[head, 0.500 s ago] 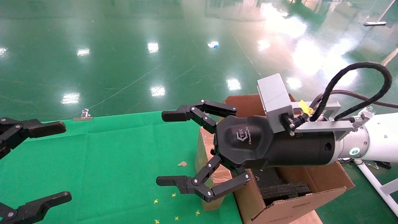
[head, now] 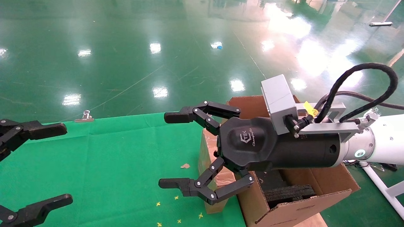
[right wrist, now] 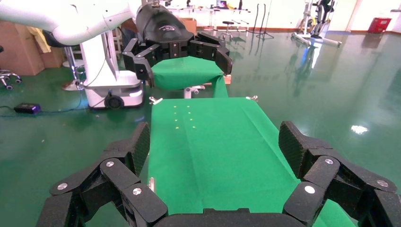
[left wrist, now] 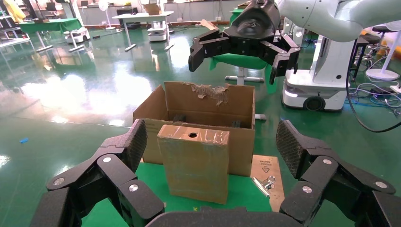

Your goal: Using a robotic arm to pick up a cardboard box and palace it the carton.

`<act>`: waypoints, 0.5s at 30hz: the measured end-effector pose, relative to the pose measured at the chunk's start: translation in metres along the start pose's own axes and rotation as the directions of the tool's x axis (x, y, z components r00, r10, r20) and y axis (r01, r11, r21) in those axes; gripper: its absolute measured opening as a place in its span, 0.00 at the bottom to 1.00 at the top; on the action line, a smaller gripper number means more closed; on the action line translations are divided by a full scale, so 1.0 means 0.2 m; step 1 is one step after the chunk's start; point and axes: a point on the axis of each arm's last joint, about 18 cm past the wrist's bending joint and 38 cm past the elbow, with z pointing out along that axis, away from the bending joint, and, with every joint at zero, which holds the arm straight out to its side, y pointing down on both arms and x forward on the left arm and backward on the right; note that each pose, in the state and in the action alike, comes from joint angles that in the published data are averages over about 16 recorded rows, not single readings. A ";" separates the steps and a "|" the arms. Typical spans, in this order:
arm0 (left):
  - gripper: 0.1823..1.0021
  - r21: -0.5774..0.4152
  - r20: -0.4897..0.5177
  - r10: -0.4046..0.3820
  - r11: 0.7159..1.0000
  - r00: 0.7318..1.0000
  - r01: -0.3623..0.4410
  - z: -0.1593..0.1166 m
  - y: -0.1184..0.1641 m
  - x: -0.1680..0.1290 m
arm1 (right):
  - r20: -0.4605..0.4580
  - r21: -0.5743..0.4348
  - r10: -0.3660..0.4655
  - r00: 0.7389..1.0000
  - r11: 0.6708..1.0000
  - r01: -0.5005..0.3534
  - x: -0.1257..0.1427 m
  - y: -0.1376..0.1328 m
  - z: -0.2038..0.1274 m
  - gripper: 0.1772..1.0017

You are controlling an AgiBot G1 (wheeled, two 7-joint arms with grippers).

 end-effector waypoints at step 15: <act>1.00 0.000 0.000 0.000 1.000 1.000 0.000 0.00 0.00 0.00 | 0.098 -0.461 -0.007 0.995 0.886 0.052 0.13 0.22 0.33 1.00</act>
